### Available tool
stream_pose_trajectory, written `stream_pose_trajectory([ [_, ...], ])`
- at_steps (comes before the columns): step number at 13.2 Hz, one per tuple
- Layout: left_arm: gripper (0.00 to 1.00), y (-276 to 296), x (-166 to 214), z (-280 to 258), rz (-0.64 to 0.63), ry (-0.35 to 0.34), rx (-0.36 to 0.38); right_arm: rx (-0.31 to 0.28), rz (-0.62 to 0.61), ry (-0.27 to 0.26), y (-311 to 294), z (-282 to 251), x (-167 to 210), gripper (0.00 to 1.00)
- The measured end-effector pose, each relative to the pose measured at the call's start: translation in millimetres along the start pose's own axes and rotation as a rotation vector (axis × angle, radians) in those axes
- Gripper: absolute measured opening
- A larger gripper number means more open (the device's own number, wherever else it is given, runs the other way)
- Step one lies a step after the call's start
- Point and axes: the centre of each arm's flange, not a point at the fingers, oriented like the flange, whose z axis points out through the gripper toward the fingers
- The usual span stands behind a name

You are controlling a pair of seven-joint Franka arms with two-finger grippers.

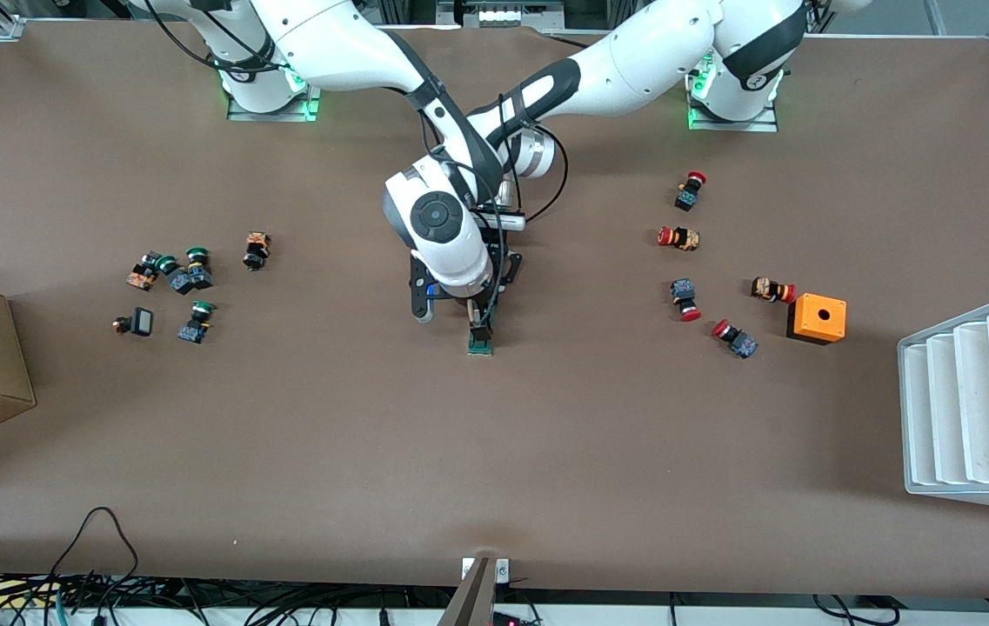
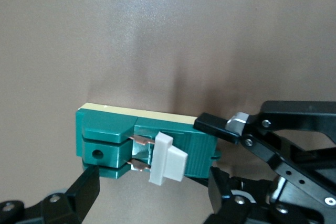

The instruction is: Close load switch with both arms

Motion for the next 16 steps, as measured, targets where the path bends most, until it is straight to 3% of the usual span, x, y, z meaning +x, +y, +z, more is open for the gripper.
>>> stream_pose_trajectory([
  [7, 0.49, 0.0, 0.0, 0.0, -0.001, 0.0, 0.0, -0.013, -0.01, 0.011, 9.6, 2.8, 2.8, 0.85],
  [10, 0.49, 0.0, 0.0, 0.0, -0.001, 0.0, 0.0, 0.011, -0.021, -0.001, 7.9, -0.5, 2.0, 0.7],
  [16, 0.49, 0.0, 0.0, 0.0, -0.002, 0.0, 0.0, 0.03, -0.038, 0.001, 7.4, -0.4, 2.4, 0.59],
])
